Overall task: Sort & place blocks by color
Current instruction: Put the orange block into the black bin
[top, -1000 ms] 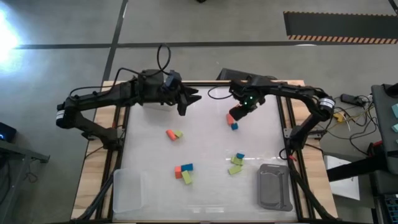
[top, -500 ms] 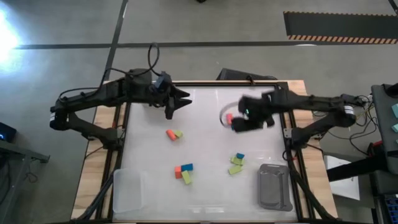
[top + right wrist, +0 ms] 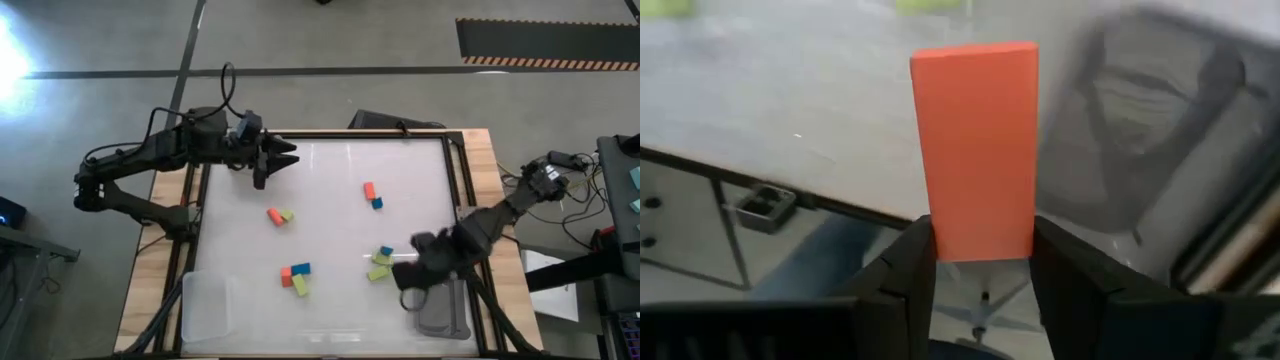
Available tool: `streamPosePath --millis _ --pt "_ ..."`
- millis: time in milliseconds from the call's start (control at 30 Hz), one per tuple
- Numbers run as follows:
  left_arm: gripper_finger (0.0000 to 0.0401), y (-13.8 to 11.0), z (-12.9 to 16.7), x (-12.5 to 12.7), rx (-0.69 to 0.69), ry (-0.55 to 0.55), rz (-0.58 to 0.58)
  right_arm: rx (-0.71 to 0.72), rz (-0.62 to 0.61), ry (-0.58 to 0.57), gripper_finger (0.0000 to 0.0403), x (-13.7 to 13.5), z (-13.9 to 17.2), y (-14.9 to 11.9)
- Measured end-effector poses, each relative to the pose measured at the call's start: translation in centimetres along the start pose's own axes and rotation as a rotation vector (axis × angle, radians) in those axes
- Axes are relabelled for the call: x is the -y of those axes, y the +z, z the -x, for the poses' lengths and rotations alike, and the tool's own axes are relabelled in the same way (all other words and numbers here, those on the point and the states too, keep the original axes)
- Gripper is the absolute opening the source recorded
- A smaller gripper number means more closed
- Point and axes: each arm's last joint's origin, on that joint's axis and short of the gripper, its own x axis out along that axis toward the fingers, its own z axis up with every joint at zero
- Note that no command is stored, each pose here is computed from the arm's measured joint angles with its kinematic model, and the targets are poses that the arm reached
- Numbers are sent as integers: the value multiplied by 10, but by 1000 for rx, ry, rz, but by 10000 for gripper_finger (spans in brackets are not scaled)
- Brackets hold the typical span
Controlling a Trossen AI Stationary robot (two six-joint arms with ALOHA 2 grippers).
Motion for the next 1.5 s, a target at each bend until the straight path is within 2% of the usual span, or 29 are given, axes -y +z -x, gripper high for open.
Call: streamPosePath --millis 233,433,667,1067,1500 --pt "166 0 0 0 0 0 0 -15 -33 -66 122 17 -17 -39" --pt "166 0 0 0 0 0 0 12 -61 -131 122 34 -34 -54" --pt "166 0 -3 0 1 5 1 59 -79 -182 123 50 -54 -46" --pt "166 -1 -5 -1 -1 7 6 24 -96 -113 123 65 -114 -29" --pt "166 -1 -8 -1 -5 12 7 71 -108 -178 123 84 -135 -13"
